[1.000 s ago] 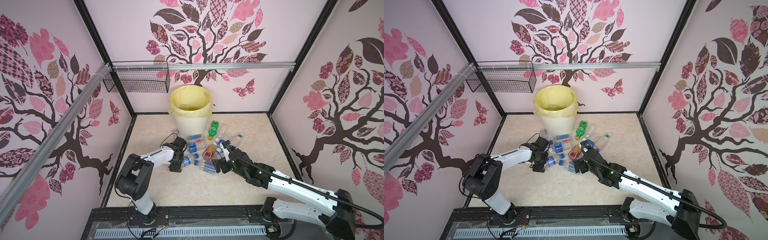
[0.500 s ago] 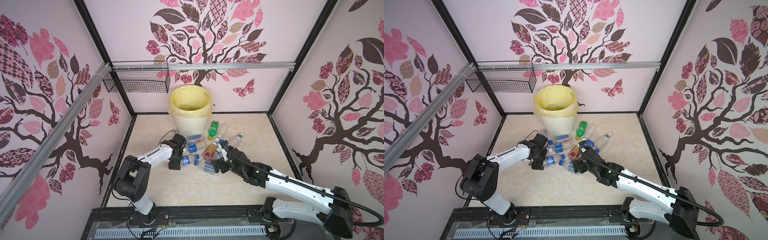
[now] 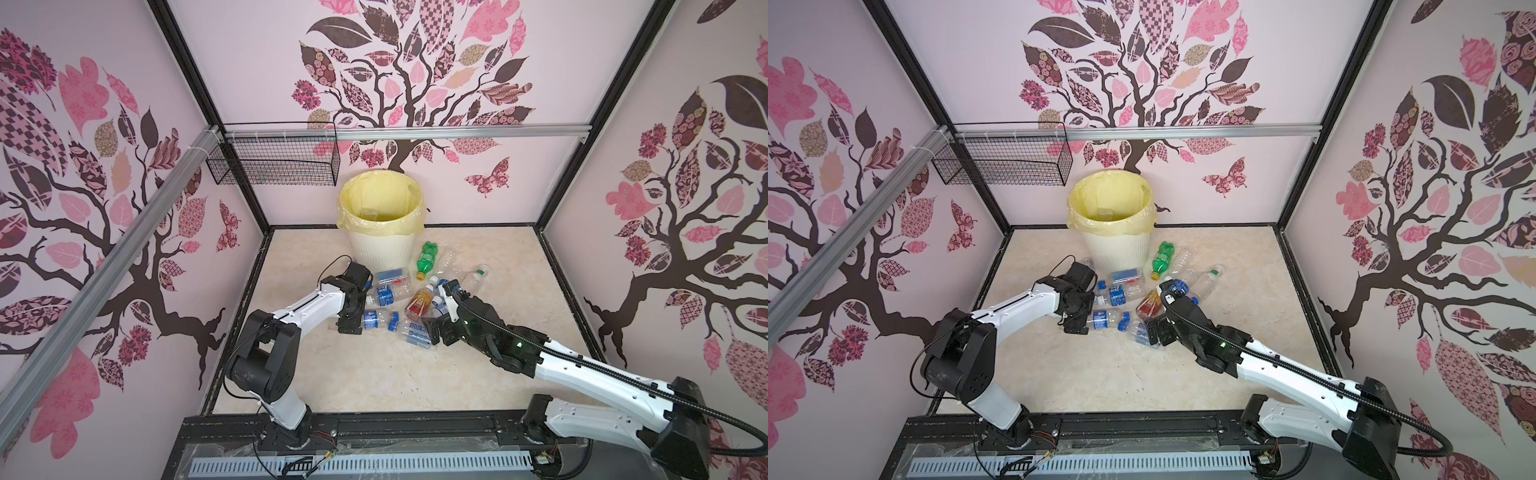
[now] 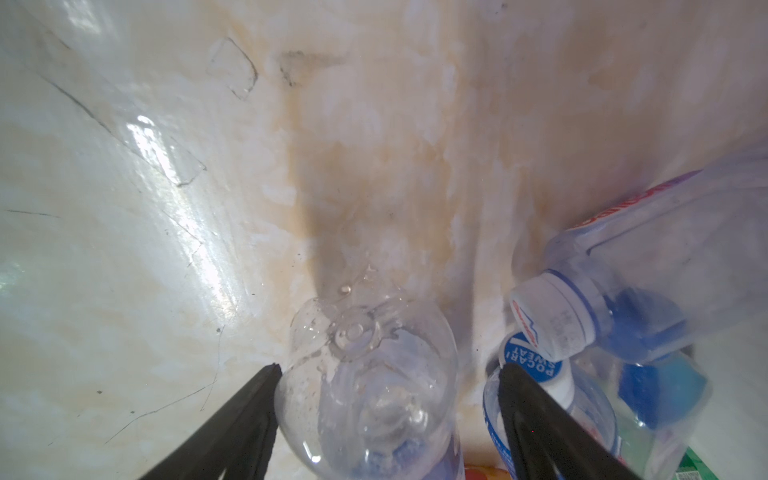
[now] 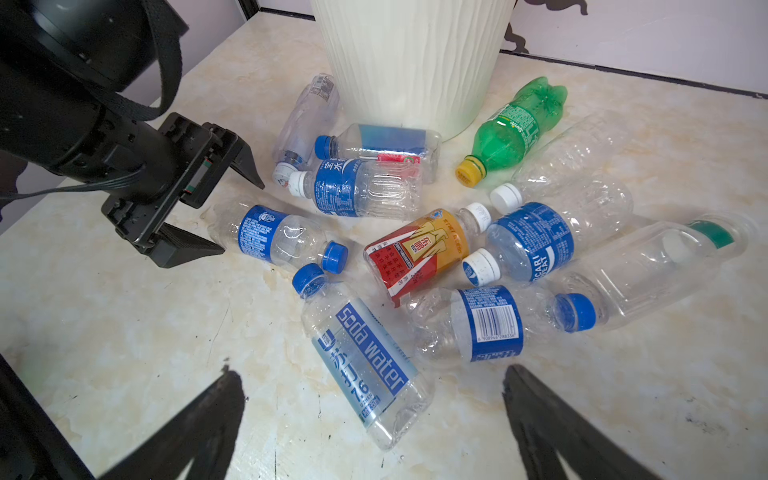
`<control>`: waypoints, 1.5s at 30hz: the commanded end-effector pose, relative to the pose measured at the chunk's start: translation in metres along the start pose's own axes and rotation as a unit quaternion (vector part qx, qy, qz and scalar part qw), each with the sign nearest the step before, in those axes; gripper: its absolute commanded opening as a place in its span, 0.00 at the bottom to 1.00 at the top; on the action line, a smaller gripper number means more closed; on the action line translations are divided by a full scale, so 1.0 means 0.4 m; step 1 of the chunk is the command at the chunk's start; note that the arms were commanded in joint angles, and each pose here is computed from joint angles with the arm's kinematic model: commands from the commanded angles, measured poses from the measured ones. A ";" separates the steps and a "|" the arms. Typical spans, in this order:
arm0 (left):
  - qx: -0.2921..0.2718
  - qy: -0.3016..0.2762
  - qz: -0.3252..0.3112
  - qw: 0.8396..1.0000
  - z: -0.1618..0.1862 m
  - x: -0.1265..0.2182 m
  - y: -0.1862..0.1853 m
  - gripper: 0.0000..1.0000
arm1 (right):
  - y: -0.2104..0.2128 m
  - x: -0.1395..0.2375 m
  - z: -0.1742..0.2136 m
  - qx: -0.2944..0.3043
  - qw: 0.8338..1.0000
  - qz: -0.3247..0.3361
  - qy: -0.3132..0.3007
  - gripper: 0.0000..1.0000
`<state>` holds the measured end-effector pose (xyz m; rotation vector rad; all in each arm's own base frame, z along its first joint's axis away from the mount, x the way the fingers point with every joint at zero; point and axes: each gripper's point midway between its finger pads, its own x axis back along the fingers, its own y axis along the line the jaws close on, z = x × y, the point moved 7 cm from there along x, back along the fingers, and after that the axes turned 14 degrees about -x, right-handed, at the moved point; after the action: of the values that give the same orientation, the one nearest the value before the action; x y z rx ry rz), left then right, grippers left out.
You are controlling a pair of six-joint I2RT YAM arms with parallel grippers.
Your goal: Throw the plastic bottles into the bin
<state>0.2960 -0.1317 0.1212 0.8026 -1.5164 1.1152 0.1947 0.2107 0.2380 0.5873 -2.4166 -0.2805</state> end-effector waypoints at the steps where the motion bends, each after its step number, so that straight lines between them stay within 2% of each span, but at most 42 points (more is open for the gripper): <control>1: -0.009 0.000 0.002 1.000 0.005 0.001 -0.024 0.84 | -0.003 0.013 -0.003 0.001 1.000 0.004 -0.004 1.00; 5: -0.011 -0.001 0.000 1.000 0.008 -0.010 -0.027 0.83 | -0.003 0.014 -0.004 0.002 1.000 0.006 -0.005 1.00; 17: -0.013 -0.007 -0.014 1.000 0.005 -0.040 0.001 0.69 | -0.006 0.010 -0.002 0.004 1.000 0.009 -0.006 1.00; 30: -0.011 -0.025 -0.014 1.000 -0.031 -0.033 0.046 0.52 | 0.000 0.000 -0.003 0.006 1.000 0.008 -0.004 1.00; 35: -0.050 -0.042 -0.003 0.998 -0.044 -0.004 0.042 0.42 | 0.008 -0.008 -0.005 0.004 1.000 0.002 0.001 1.00; 45: -0.150 -0.078 0.033 0.985 -0.063 0.078 0.019 0.39 | 0.045 -0.021 -0.031 0.009 1.000 -0.023 0.009 1.00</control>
<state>0.2889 -0.1093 0.1361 0.6909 -1.7201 0.9370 0.1987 0.2199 0.2344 0.6011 -2.3851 -0.2632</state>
